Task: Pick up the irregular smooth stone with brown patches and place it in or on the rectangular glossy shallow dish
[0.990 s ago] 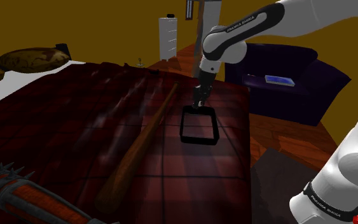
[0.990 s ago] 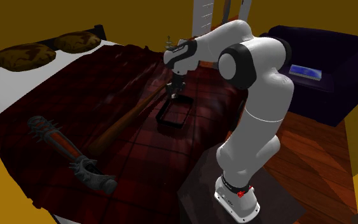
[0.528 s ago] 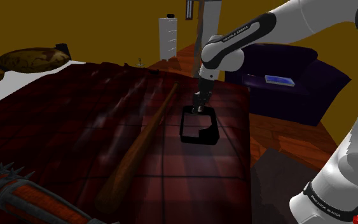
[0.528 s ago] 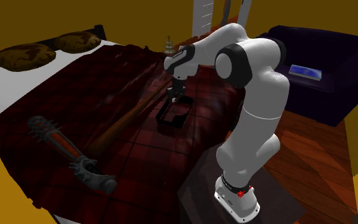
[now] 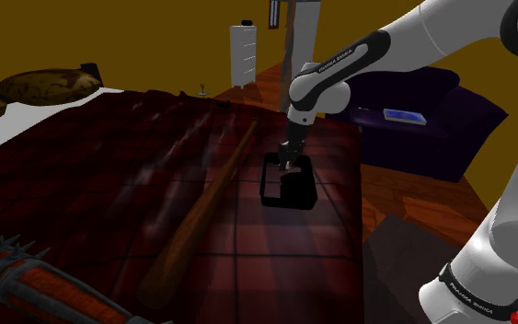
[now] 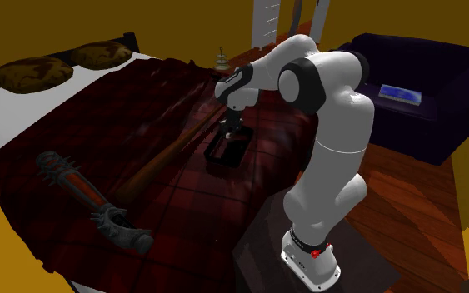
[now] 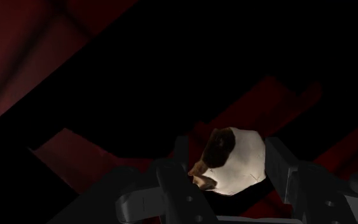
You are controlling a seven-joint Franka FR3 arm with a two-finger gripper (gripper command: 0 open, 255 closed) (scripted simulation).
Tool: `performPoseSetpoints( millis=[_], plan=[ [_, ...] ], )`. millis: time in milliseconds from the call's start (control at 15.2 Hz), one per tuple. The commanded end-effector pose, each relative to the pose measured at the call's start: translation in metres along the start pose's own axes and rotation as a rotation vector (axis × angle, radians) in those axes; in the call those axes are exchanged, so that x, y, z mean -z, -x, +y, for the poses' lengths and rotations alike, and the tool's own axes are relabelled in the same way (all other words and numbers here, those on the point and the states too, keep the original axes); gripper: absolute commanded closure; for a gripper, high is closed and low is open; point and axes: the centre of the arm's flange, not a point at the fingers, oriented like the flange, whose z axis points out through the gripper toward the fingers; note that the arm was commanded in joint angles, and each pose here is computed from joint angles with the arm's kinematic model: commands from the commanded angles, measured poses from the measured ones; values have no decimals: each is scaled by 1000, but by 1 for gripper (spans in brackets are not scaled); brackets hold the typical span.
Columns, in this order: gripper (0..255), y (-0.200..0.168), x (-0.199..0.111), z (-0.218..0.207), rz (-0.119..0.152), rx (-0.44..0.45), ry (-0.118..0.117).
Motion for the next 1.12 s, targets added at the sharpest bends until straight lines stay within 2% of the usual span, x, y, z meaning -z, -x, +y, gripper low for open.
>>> performPoseSetpoints(
  millis=[0,198,264,594,858,1056],
  plan=[
    [255,0,0,0,0,0,0],
    [255,0,0,0,0,0,0],
    [0,0,0,0,0,0,0],
    [0,0,0,0,0,0,0],
    [0,0,50,0,0,0,0],
    [0,0,50,0,0,0,0]
  ],
)
